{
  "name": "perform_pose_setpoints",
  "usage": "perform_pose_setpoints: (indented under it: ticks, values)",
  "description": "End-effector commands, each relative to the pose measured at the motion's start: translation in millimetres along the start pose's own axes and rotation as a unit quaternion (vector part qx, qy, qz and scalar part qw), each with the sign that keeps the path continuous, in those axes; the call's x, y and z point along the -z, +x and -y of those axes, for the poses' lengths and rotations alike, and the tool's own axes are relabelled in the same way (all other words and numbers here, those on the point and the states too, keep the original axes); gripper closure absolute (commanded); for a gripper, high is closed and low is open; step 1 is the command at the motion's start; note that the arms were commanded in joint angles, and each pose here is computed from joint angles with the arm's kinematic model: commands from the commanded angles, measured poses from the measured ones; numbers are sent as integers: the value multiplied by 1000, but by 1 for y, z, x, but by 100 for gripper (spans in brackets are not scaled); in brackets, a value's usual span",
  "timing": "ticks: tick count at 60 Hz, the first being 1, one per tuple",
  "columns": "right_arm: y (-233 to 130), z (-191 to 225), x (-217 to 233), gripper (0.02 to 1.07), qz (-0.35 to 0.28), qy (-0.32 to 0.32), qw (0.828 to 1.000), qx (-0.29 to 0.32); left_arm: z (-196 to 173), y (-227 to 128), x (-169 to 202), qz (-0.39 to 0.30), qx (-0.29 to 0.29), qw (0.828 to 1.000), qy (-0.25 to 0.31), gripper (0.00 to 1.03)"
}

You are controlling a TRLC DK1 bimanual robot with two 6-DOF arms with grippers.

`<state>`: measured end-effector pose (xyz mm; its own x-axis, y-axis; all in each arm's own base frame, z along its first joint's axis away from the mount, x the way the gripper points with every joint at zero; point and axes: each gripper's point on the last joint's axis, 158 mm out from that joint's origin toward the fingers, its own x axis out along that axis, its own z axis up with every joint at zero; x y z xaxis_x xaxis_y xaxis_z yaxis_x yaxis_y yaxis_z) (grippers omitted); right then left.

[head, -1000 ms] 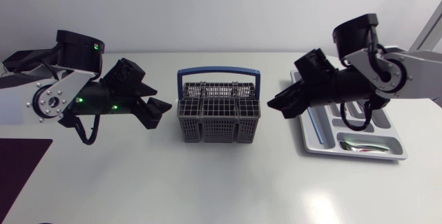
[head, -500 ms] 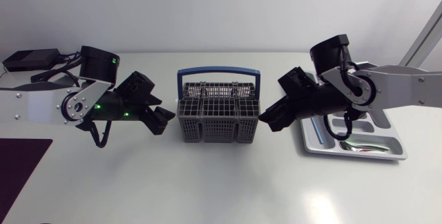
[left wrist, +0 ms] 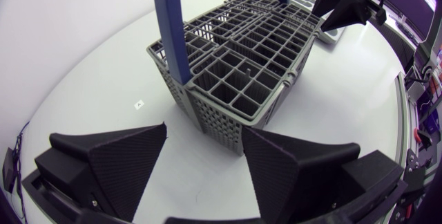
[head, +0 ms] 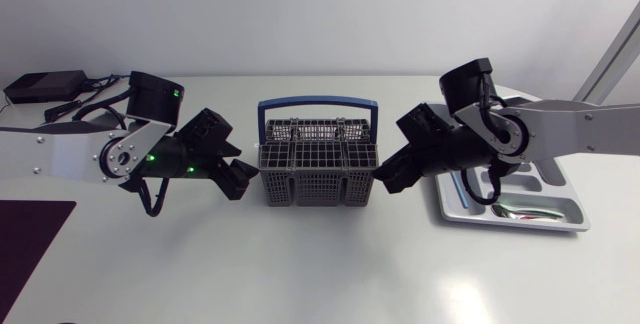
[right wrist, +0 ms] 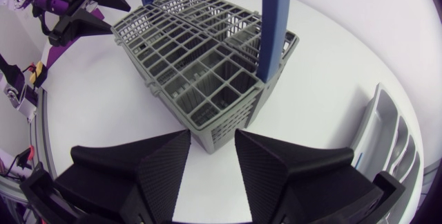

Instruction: Unload the cutlery basket into the drawer organizer.

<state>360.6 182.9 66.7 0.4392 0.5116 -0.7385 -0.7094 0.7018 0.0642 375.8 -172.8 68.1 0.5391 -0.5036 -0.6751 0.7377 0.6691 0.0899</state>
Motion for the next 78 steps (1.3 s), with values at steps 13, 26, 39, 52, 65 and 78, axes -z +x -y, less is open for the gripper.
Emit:
perform_pose_setpoints:
  ticks: [13, 26, 39, 52, 65, 78]
  values:
    - [-53, -18, -21, 57, 50, -9, 999, 18, -21, -48, -24, 46, -45, 998, 8, 6]
    - [-93, 5, -30, 54, 92, -3, 994, 67, -35, -95, -38, 87, -93, 992, 4, 5]
    - [-126, 22, -21, 17, 117, 0, 987, 111, -52, -135, -37, 113, -144, 983, -4, 5]
    - [-153, 32, -13, 6, 144, 5, 978, 149, -55, -157, -26, 127, -174, 977, -14, 5]
    - [-176, 41, -6, 6, 169, 5, 966, 196, -47, -185, -24, 169, -205, 964, -32, 5]
    - [-194, 44, 8, 6, 182, 5, 952, 246, -57, -201, -10, 194, -240, 948, -72, 5]
